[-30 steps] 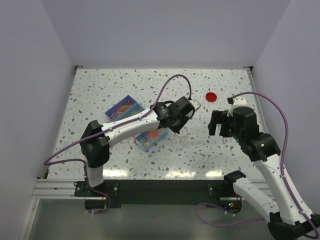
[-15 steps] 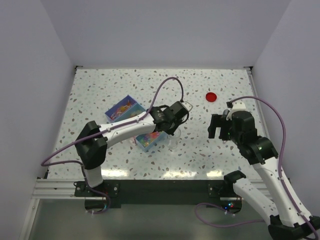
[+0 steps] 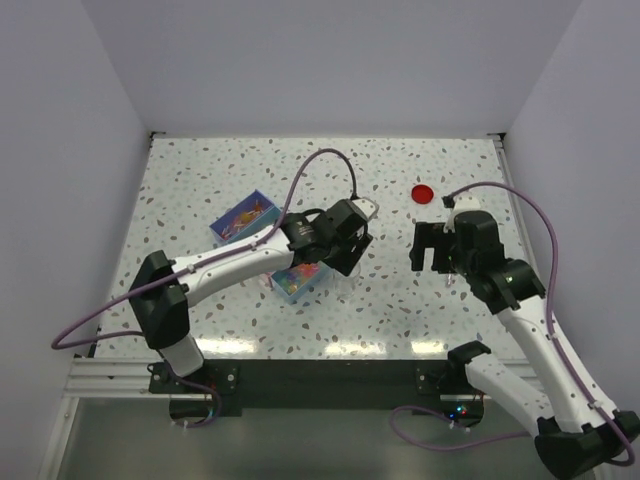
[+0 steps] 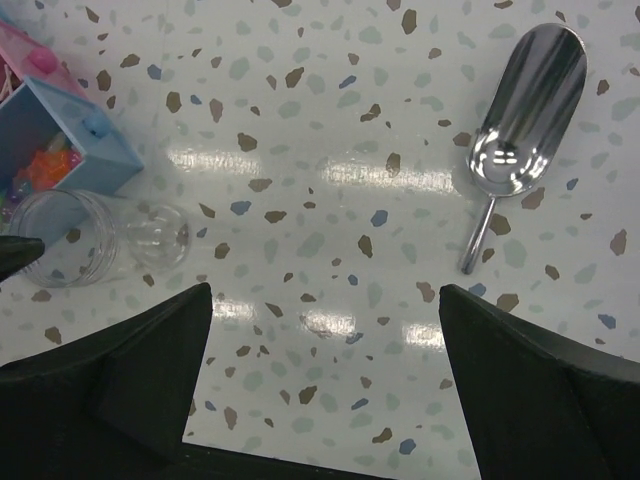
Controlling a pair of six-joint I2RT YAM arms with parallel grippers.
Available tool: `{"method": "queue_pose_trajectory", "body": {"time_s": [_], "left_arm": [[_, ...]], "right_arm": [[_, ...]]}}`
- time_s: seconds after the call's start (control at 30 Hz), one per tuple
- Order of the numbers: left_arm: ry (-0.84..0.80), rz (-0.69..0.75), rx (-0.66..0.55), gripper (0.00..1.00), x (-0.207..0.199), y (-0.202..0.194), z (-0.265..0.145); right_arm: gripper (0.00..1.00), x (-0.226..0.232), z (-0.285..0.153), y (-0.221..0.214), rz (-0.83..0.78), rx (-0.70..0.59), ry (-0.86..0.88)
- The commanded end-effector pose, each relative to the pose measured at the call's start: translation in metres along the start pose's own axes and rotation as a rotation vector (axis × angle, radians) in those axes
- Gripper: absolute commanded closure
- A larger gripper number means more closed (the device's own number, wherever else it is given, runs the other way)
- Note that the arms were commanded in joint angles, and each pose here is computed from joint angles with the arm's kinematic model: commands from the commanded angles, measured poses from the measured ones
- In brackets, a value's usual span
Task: Pack the candies
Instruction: Place the packing bottle at the center of the board, then pick up the spatula from the center of the board.
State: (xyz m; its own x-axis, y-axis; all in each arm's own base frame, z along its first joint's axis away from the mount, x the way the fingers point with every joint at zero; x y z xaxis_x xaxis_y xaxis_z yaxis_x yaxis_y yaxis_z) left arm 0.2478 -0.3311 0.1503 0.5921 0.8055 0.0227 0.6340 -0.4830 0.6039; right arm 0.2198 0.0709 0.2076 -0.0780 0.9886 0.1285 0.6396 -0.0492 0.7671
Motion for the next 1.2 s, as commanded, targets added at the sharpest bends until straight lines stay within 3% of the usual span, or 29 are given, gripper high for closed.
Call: {"method": "queue_pose_trajectory", "body": {"time_s": [0.0, 0.03, 0.13, 0.2, 0.4, 0.53, 0.8, 0.9, 1.17], "left_arm": [[-0.025, -0.054, -0.139, 0.29, 0.005, 0.037, -0.046], [-0.022, -0.067, -0.159, 0.21, 0.010, 0.042, -0.053], [-0.011, -0.115, -0.224, 0.07, 0.032, 0.050, -0.080], [0.007, -0.162, -0.288, 0.04, 0.055, 0.056, -0.100], [0.175, -0.247, -0.403, 0.00, 0.130, 0.025, -0.128], [0.305, -0.266, -0.460, 0.00, 0.159, -0.010, -0.124], [0.398, -0.292, -0.506, 0.01, 0.176, -0.056, -0.106], [0.416, -0.306, -0.564, 0.01, 0.180, -0.054, -0.108], [0.488, -0.292, -0.546, 0.02, 0.190, -0.060, -0.110]], "right_arm": [[0.01, 0.008, -0.002, 0.035, -0.031, -0.070, 0.015], [0.01, 0.005, 0.000, 0.038, -0.039, -0.071, -0.007], [0.01, -0.001, 0.013, 0.046, -0.090, -0.049, -0.048], [0.01, -0.016, 0.023, 0.052, -0.078, -0.029, -0.096], [0.06, -0.063, 0.067, 0.051, -0.001, 0.092, -0.237], [0.08, -0.094, 0.093, 0.048, 0.097, 0.141, -0.302], [0.21, -0.155, 0.131, 0.033, 0.292, 0.196, -0.334], [0.29, -0.162, 0.145, 0.026, 0.317, 0.206, -0.307], [0.42, -0.160, 0.176, 0.008, 0.318, 0.259, -0.219]]}}
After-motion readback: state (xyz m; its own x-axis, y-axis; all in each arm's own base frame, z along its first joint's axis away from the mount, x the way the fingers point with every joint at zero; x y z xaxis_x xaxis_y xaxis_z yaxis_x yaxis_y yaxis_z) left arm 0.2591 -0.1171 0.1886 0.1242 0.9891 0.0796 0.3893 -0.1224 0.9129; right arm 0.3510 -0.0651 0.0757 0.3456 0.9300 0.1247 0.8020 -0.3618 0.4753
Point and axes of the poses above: each gripper's point midway between its finger pads, its own z axis out along the fingers, its own x axis along the line the jaws close on, y = z × x, the point moved 1 cm from there along -z, back along the fingers
